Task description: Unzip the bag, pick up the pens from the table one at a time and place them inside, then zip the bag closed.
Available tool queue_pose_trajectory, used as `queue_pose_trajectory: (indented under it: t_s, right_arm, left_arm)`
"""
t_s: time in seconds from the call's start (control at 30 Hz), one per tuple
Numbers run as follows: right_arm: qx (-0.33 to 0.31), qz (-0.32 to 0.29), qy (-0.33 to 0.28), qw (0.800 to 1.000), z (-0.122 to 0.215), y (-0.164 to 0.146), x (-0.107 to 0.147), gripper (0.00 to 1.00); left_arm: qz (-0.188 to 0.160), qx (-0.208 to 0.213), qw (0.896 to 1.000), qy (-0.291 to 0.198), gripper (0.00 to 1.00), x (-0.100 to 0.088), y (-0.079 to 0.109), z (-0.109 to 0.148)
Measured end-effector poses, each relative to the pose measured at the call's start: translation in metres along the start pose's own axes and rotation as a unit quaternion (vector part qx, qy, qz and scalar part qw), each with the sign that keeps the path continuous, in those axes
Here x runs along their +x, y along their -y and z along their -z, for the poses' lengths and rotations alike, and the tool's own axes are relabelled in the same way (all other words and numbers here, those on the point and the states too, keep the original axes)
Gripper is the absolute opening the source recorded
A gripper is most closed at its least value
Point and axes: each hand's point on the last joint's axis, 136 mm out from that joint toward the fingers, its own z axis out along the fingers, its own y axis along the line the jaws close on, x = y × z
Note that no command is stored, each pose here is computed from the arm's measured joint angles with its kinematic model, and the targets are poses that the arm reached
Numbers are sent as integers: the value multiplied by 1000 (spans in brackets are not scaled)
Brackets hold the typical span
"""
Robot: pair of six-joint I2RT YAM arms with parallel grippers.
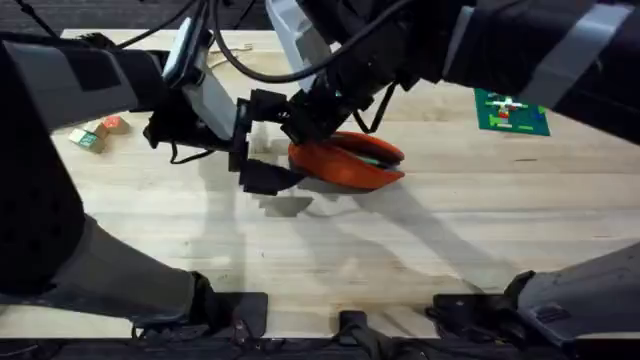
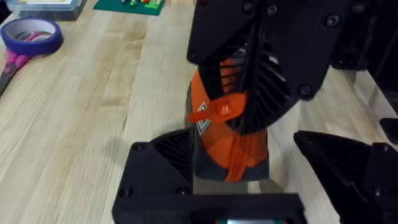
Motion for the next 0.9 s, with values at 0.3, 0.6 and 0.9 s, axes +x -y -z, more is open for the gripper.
queue_pose_trajectory:
  t_s: [0.3, 0.6, 0.9]
  right_arm:
    - [0, 0, -1, 1000, 0, 0, 1, 32]
    - [-1, 0, -3, 1000, 0, -1, 1, 31]
    - [16, -2, -22, 1000, 0, 3, 11, 33]
  left_arm:
    - [10, -4, 1000, 18, 317, -6, -5, -3]
    - [29, -5, 999, 19, 47, -6, -7, -4]
    - [39, -1, 999, 17, 43, -6, -5, -6]
